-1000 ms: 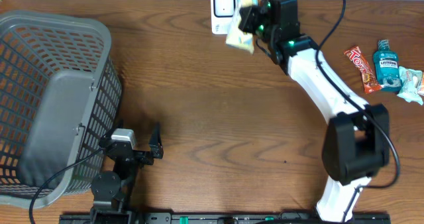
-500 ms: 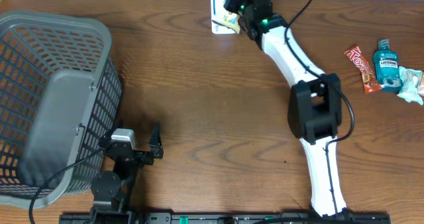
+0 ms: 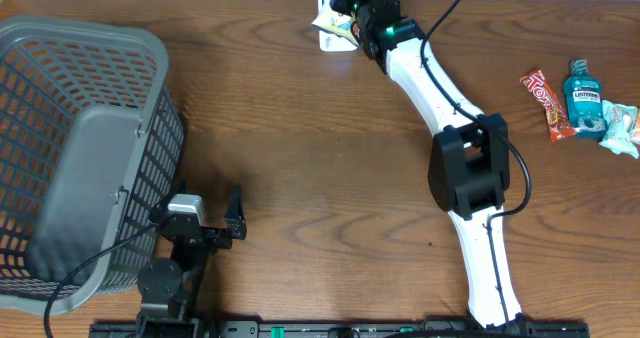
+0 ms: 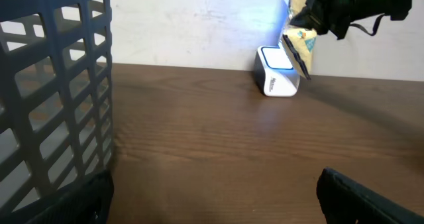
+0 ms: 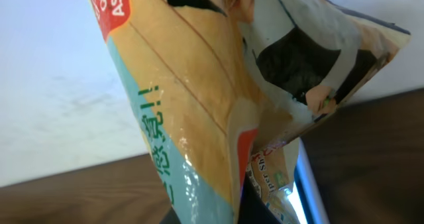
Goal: Scan the item barcode
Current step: 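Hold the snack bag's barcode in front of the white scanner, then carry the snack bag to the right table edge and release it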
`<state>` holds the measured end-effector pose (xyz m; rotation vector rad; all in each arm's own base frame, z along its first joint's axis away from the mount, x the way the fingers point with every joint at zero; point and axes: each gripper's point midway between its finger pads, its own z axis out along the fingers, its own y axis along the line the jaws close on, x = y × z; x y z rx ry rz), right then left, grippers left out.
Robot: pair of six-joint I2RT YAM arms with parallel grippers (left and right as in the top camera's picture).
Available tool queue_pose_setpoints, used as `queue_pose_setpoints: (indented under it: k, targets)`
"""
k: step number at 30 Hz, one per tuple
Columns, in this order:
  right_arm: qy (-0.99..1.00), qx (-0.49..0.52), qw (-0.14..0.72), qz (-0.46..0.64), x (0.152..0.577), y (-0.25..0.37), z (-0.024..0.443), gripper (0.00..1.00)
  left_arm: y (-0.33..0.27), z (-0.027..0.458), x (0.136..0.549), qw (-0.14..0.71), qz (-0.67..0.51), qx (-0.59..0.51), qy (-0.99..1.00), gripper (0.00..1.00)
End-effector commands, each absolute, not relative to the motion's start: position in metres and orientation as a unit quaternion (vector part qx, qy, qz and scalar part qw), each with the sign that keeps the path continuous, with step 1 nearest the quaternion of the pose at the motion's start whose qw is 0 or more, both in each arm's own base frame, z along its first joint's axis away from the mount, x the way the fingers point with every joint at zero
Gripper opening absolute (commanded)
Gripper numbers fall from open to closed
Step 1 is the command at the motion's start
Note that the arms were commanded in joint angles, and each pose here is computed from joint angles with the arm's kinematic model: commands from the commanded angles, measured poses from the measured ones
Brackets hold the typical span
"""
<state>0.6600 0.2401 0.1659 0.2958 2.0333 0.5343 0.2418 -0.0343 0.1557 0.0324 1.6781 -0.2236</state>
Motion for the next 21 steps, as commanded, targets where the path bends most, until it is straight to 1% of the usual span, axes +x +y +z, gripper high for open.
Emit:
queue_pose_setpoints:
  k: [1, 4, 8, 12, 16, 18, 21]
  targets:
    - [0.828, 0.120, 0.512, 0.195, 0.663, 0.229, 0.200, 0.01, -0.033, 0.140, 0.242, 0.648, -0.099, 0.010, 0.755, 0.98]
    - [0.843, 0.119, 0.505, 0.142, 0.654, 0.212, 0.210, 0.01, -0.033, 0.140, 0.242, 0.648, -0.099, 0.010, 0.755, 0.98]
    - [0.866, 0.128, 0.478, 0.068, 0.631, 0.181, 0.224, 0.01, -0.033, 0.140, 0.242, 0.648, -0.099, 0.010, 0.755, 0.98]
    - [0.895, 0.143, 0.421, -0.028, 0.596, 0.129, 0.221, 0.01, -0.033, 0.140, 0.242, 0.648, -0.099, 0.010, 0.755, 0.98]
    - [0.911, 0.170, 0.352, -0.135, 0.561, 0.062, 0.209, 0.01, -0.033, 0.140, 0.242, 0.648, -0.099, 0.010, 0.755, 0.98]
    - [0.920, 0.151, 0.315, -0.177, 0.551, 0.031, 0.201, 0.01, -0.033, 0.140, 0.242, 0.648, -0.099, 0.010, 0.755, 0.98]
    - [0.938, 0.082, 0.257, -0.218, 0.542, -0.013, 0.186, 0.01, -0.033, 0.140, 0.242, 0.648, -0.099, 0.010, 0.755, 0.98]
